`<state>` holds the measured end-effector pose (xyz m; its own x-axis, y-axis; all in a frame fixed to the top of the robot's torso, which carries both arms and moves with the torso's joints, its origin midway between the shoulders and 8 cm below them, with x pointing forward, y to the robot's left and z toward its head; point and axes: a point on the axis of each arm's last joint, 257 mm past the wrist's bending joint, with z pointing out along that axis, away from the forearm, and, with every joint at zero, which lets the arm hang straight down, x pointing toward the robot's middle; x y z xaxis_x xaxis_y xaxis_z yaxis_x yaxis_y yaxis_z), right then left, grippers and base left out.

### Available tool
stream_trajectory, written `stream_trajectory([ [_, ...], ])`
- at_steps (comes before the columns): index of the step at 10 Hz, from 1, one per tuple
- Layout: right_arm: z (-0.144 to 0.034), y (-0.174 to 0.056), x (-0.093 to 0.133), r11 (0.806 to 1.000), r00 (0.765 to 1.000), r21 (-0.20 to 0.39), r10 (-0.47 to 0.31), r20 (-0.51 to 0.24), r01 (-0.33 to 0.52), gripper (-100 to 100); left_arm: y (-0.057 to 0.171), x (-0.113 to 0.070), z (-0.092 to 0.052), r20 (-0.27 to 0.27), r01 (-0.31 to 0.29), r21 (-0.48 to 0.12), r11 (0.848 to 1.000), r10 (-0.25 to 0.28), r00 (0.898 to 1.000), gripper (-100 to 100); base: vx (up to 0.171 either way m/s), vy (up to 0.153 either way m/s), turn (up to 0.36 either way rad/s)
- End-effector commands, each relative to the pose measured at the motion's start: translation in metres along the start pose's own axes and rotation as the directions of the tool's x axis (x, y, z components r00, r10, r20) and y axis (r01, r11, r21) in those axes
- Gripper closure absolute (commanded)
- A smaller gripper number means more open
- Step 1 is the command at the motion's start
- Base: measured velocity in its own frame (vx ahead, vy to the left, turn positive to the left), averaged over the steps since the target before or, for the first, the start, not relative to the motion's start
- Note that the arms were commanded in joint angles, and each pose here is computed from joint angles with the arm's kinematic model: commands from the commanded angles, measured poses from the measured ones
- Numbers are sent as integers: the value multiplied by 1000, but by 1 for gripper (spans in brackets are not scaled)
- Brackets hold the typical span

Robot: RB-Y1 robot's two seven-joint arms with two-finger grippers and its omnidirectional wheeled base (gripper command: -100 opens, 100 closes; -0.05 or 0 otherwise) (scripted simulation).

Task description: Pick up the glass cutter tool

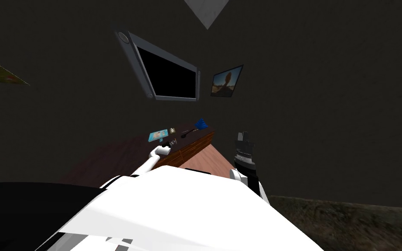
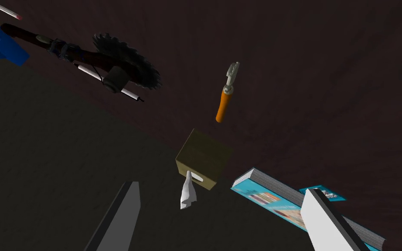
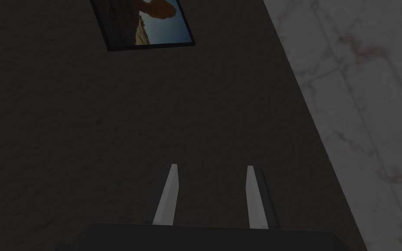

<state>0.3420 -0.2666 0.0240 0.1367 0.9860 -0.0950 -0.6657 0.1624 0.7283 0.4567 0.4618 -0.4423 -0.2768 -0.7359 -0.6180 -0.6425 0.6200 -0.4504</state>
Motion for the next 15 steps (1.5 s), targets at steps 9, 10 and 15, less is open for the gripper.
stream_trajectory([
  [9,0,0,0,1000,1000,0,0,0,0,0,74,34,12,-159,-24,-240,970,-15,987,-100,36,63,-147],
  [10,0,0,0,1000,1000,0,0,0,0,0,82,38,12,-183,-29,-272,962,-23,983,-100,35,64,-145],
  [15,0,0,0,1000,1000,0,0,0,0,0,118,54,5,-268,-51,-391,919,-61,962,-100,39,77,-169],
])
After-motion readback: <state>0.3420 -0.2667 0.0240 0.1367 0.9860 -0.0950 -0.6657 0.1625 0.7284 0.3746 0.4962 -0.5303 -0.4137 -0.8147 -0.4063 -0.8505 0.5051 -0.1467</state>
